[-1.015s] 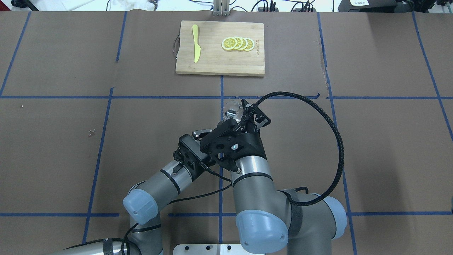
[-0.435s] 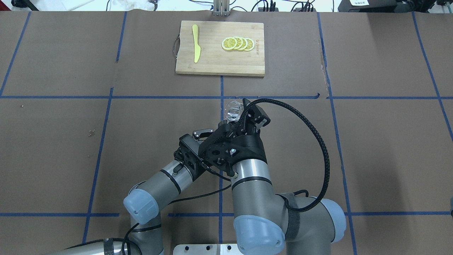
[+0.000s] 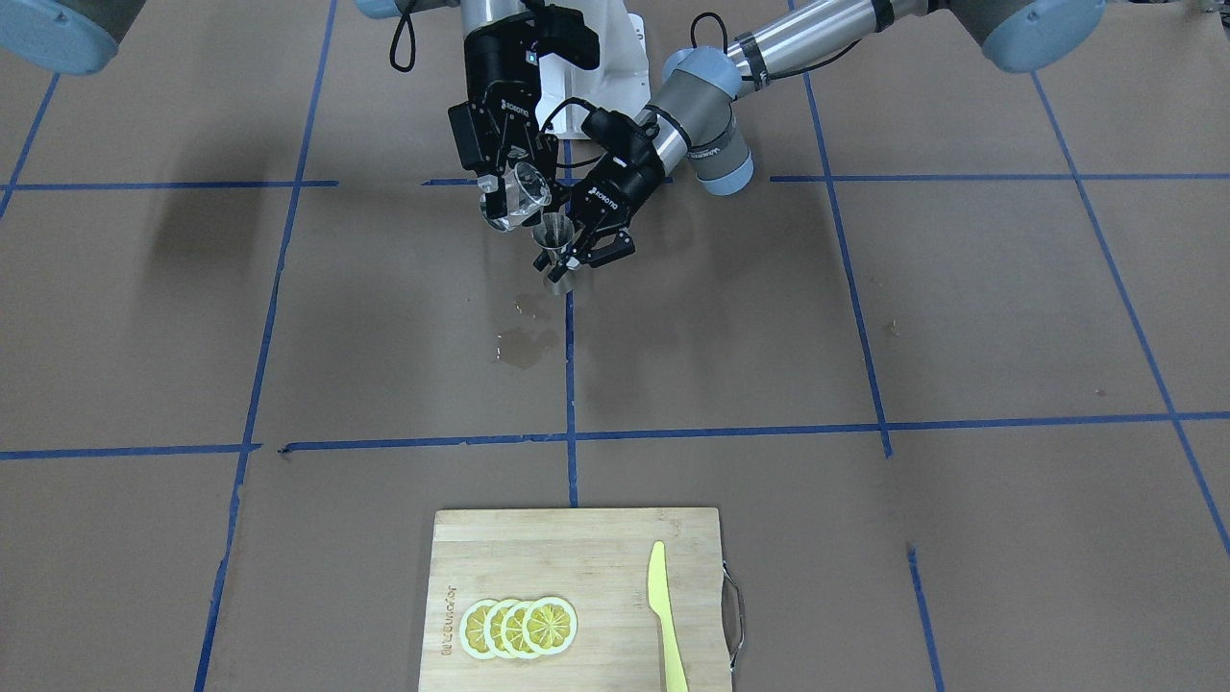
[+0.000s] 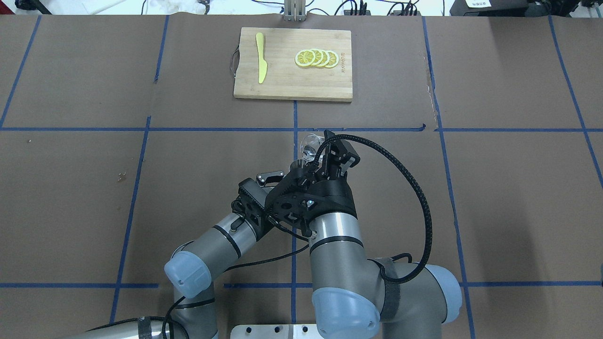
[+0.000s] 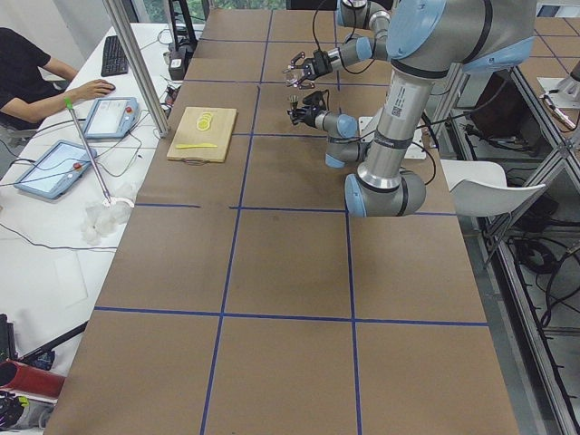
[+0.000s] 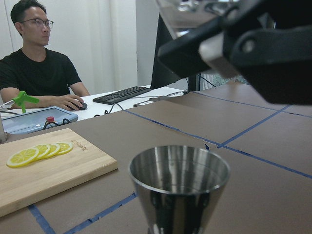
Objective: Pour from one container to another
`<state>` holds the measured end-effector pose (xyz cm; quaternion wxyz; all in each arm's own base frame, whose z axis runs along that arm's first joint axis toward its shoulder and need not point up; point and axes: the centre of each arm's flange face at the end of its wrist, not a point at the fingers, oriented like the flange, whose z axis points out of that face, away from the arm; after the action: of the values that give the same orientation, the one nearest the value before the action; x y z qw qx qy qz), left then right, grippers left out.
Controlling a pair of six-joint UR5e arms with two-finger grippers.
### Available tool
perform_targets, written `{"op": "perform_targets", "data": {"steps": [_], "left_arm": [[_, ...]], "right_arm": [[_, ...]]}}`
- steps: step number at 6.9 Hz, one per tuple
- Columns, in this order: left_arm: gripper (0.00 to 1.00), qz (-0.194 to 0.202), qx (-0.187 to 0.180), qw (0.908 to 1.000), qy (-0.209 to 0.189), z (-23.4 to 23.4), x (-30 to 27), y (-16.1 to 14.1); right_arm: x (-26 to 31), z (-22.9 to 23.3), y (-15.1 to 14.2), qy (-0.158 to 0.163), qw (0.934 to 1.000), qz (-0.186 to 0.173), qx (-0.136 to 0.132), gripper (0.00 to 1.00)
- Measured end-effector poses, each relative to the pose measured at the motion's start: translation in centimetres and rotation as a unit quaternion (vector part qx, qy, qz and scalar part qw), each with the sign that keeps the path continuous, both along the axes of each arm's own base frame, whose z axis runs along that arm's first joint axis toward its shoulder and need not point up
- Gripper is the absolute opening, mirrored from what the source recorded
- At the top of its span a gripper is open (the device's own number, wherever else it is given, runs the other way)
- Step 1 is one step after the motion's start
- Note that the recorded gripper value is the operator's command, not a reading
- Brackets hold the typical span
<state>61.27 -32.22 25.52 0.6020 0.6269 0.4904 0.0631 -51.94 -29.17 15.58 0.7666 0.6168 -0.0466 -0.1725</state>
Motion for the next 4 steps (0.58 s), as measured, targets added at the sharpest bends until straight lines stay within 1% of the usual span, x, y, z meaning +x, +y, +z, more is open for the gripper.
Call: {"op": "perform_targets", "data": {"steps": [4], "left_arm": [[0.0, 0.0, 0.0, 1.0, 0.001, -0.13, 0.02, -0.01]], "right_arm": [[0.15, -0.01, 0.17, 0.034, 0.9993, -0.002, 0.015, 0.0]]}}
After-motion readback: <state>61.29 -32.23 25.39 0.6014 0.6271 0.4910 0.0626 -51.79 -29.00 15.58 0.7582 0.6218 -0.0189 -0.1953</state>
